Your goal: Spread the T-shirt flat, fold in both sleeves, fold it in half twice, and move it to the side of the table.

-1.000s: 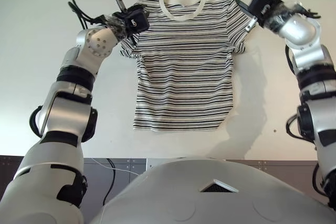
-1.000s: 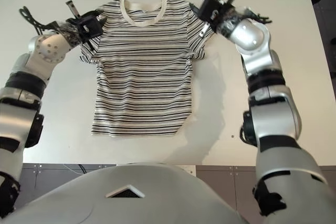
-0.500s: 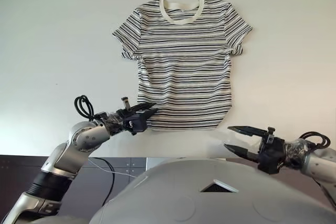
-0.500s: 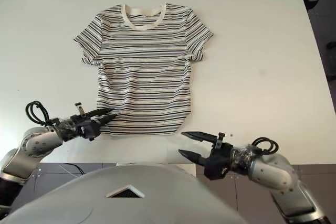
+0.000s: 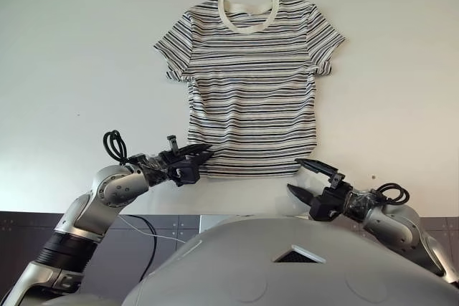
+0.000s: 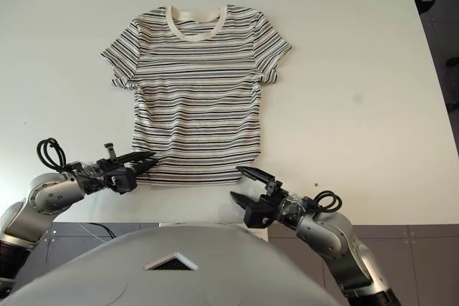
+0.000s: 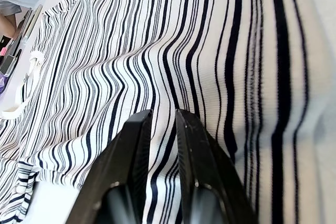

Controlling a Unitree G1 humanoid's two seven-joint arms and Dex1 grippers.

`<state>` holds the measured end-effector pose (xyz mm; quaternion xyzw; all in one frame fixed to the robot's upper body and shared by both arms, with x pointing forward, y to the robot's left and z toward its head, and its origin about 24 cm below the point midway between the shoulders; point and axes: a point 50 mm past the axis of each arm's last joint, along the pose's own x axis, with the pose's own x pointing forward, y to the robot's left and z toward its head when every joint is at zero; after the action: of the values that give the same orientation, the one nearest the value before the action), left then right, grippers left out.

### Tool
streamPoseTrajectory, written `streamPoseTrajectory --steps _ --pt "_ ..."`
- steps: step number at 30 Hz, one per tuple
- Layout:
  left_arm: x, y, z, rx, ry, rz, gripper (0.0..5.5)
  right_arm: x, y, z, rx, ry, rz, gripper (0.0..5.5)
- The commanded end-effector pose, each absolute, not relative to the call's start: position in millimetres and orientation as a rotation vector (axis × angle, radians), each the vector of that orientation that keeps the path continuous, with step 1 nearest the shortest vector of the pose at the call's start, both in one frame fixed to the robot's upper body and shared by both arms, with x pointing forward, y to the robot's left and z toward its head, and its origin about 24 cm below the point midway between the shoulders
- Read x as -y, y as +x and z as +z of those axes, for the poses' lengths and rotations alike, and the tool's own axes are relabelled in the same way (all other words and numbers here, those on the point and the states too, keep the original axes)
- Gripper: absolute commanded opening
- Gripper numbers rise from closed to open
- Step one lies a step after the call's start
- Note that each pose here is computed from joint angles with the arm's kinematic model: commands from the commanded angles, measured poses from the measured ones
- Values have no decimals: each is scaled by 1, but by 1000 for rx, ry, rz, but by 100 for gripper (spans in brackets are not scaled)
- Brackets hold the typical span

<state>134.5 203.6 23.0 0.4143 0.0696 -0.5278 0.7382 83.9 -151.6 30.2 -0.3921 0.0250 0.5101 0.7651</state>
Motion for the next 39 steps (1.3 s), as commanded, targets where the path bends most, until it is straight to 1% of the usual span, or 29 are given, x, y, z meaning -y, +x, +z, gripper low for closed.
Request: streamPoseTrajectory --steps 1,5,9,14,17,21,28,29,31,32,34,36,39 --pt "-215 137 17 -233 979 -1205 84 150 91 23 -95 -844 1082 350" --pt "-220 137 15 -244 1004 -1244 84 147 95 17 -104 -866 1052 350" --pt "-224 136 11 -267 1022 -1268 84 150 96 11 -95 -936 1033 350" --pt "-233 131 3 -327 1046 -1285 84 171 96 10 -64 -1080 1062 350" --pt "-237 131 0 -345 1055 -1288 84 176 95 7 -33 -1126 1070 350" --pt "-239 133 0 -342 1062 -1295 84 165 104 9 18 -1054 964 350" --pt "-238 136 1 -322 1061 -1308 84 139 124 -2 37 -946 792 350" --pt "-238 136 1 -321 1061 -1309 84 139 125 -3 34 -943 770 350" --pt "-239 136 0 -326 1064 -1306 84 149 126 -3 30 -963 728 350" --pt "-240 135 0 -332 1065 -1302 84 156 127 1 41 -980 705 350" --pt "-243 133 -1 -342 1068 -1295 84 165 129 18 146 -1066 690 350" --pt "-244 130 -3 -355 1061 -1282 84 168 131 40 281 -1128 680 350" --pt "-243 123 -7 -374 1049 -1272 84 170 128 72 424 -1159 667 350"
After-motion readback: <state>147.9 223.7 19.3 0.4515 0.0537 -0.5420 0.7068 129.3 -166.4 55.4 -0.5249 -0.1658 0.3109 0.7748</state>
